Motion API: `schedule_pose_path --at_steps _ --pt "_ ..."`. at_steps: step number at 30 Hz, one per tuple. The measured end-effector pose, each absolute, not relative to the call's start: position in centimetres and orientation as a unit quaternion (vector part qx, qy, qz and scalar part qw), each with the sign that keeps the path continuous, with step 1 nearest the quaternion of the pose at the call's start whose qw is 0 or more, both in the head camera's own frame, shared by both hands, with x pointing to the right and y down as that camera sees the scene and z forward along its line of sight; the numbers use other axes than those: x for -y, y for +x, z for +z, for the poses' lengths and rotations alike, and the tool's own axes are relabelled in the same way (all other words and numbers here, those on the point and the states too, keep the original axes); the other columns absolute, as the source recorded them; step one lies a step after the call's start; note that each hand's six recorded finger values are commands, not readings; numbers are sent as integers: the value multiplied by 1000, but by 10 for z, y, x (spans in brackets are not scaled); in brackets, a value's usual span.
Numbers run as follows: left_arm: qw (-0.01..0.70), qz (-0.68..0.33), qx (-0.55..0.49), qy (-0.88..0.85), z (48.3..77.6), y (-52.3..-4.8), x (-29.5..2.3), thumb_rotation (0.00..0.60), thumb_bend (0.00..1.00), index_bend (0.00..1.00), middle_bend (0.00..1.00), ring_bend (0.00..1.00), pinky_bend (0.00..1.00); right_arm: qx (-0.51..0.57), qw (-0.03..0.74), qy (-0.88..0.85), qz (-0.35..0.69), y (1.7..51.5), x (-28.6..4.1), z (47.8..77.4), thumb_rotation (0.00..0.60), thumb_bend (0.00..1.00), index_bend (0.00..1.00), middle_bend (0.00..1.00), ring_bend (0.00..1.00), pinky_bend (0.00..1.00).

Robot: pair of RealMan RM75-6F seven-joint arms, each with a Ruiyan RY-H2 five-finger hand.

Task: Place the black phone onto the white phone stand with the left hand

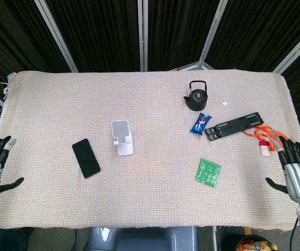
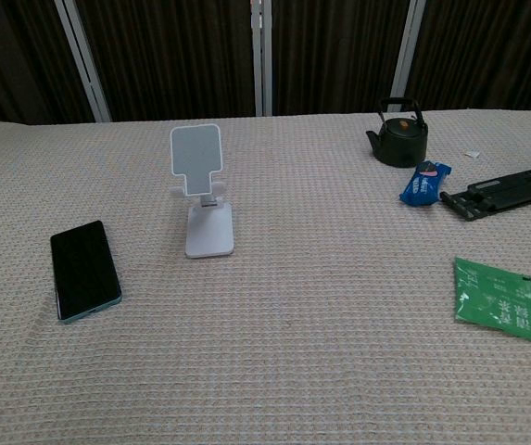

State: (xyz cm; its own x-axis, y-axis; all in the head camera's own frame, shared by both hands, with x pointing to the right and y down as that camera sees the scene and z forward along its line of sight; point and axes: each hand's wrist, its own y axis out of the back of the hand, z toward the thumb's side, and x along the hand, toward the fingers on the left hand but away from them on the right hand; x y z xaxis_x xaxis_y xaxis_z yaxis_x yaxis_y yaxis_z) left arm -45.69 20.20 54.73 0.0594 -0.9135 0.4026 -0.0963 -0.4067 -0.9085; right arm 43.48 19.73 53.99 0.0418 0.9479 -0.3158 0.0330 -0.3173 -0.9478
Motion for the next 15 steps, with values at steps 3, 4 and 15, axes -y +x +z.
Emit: schedule_pose_path --at_steps 3,4,15 --pt "368 -555 -396 -632 549 -457 -203 600 0 0 0 0 0 415 410 -594 554 435 -197 540 600 0 0 0 0 0" --pt "369 -554 -393 -634 550 -456 -203 600 0 0 0 0 0 415 409 -595 553 435 -197 540 600 0 0 0 0 0" --pt "398 -547 -286 -679 596 -424 -186 600 0 11 0 2 10 400 411 -594 564 433 -198 548 600 0 0 0 0 0"
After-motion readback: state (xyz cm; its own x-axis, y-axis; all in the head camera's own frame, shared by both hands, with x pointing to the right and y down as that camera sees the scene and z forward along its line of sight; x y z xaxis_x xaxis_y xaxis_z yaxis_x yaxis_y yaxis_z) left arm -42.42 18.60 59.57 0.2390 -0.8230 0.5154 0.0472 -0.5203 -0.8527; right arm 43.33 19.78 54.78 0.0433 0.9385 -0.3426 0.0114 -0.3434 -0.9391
